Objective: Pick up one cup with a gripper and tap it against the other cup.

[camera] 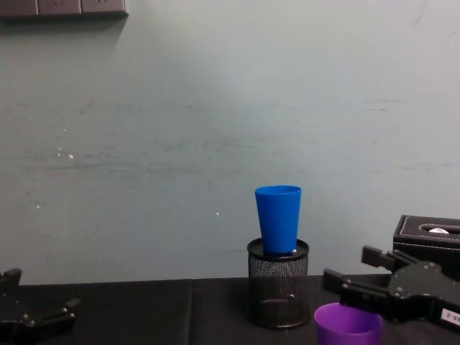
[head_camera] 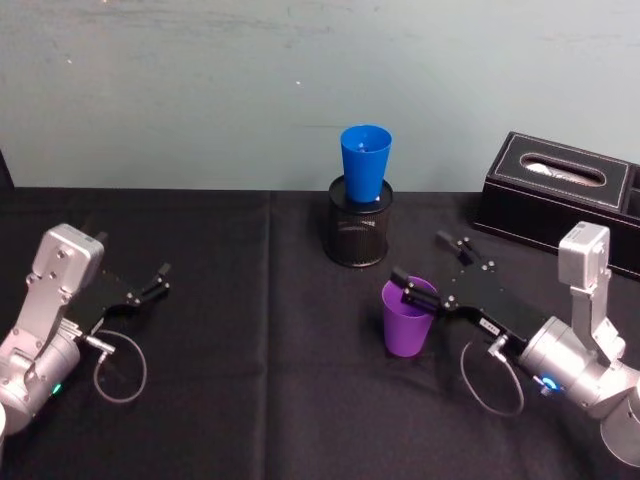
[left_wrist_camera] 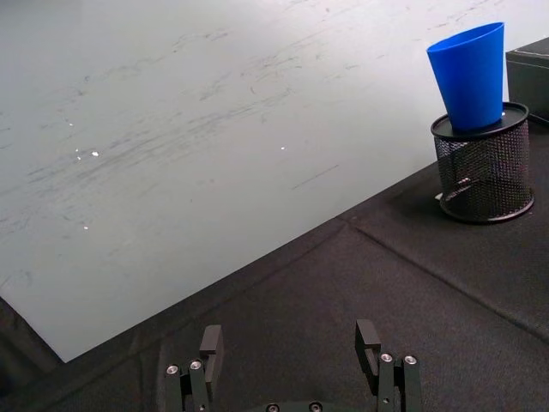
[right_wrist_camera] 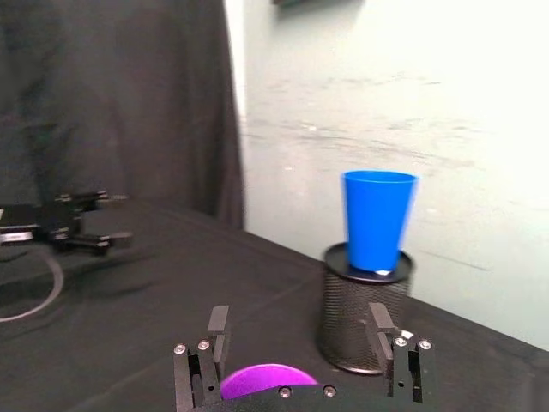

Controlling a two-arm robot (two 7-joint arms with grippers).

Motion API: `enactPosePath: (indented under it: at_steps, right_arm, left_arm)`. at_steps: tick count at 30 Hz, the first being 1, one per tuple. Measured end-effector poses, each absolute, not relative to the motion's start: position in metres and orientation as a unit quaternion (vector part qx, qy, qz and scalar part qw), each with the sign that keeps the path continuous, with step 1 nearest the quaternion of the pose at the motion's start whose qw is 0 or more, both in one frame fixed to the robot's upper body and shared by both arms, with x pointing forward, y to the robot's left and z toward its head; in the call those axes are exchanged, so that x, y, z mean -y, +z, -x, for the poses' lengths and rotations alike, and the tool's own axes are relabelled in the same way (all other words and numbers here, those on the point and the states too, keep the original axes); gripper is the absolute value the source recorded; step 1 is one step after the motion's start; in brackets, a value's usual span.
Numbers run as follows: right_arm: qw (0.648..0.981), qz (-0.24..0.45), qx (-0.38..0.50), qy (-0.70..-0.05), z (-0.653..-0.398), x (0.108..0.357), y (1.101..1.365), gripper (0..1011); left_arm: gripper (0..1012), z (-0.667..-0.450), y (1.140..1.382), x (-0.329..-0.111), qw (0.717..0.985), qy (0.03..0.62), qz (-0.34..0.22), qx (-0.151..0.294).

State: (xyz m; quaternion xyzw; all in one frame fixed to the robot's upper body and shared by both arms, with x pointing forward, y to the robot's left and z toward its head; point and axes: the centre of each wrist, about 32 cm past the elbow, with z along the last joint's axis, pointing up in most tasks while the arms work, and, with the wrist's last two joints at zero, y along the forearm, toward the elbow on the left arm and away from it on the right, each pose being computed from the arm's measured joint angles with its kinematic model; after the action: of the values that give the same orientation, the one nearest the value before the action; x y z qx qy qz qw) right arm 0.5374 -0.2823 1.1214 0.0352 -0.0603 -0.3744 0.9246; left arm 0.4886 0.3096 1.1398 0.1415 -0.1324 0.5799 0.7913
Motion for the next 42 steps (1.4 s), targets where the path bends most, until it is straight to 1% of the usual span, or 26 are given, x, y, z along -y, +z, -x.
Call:
enactPosePath:
  at_steps: [10, 19, 29, 42]
  right_arm:
    - [0.888, -0.016, 0.056, -0.457, -0.5309, 0.2833, 1.1220, 1003]
    - [0.861, -0.020, 0.049, -0.505, -0.5280, 0.2853, 1.1197, 1003]
    - [0.852, -0.018, 0.039, -0.522, -0.5275, 0.2860, 1.1179, 1003]
    - [0.848, -0.005, 0.040, -0.528, -0.5275, 0.2870, 1.1144, 1003]
  left_arm:
    - [1011, -0.4886, 1.1398, -0.3097, 0.791, 0.580, -0.141, 0.132]
    - [1011, -0.4886, 1.1398, -0.3096, 0.791, 0.580, -0.141, 0.132]
    - [1012, -0.4886, 1.1398, -0.3097, 0.791, 0.580, -0.142, 0.132]
    - [1011, -0.4886, 1.1398, -0.3097, 0.791, 0.580, -0.141, 0.132]
